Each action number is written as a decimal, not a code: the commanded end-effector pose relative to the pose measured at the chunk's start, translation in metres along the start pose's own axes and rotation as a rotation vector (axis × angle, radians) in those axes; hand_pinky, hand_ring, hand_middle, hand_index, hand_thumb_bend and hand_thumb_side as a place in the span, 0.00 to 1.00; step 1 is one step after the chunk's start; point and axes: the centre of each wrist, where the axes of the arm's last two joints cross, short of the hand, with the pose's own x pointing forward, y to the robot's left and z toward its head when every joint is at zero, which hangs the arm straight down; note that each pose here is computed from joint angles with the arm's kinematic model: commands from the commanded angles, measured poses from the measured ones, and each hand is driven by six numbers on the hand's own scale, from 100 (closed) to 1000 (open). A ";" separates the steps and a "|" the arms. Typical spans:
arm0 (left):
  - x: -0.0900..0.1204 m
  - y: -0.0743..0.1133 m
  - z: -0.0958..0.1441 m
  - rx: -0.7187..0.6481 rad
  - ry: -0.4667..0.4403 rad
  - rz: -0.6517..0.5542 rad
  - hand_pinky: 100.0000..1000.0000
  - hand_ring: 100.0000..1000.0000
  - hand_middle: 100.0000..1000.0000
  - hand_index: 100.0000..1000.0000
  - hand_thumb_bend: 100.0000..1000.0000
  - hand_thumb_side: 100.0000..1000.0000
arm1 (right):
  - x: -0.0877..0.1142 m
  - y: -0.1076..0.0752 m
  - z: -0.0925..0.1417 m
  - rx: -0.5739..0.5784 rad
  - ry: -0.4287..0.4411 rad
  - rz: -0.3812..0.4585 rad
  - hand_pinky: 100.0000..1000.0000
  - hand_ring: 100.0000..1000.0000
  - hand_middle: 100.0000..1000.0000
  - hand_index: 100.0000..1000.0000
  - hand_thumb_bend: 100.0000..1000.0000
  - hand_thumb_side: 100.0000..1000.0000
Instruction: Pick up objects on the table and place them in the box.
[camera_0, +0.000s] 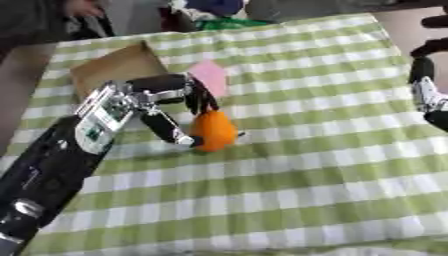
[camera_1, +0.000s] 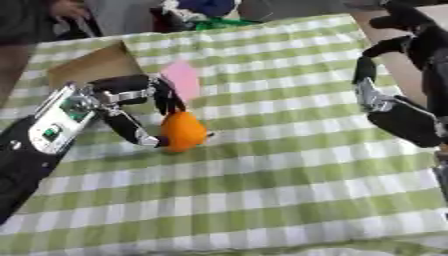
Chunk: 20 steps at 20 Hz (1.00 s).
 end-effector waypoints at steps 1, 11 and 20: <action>-0.001 0.010 0.001 -0.014 -0.005 -0.049 0.56 0.46 0.43 0.69 0.24 0.05 | 0.006 -0.006 -0.004 0.002 -0.030 0.013 0.80 0.61 0.77 0.95 0.00 0.26; -0.006 0.032 0.028 0.269 0.061 -0.089 0.39 0.28 0.20 0.47 0.10 0.00 | 0.005 -0.006 -0.002 0.001 -0.025 0.012 0.80 0.61 0.77 0.95 0.00 0.26; -0.026 0.069 0.090 0.595 0.341 -0.131 0.38 0.29 0.19 0.47 0.13 0.00 | 0.003 -0.005 0.000 0.002 -0.015 0.012 0.80 0.61 0.77 0.95 0.00 0.27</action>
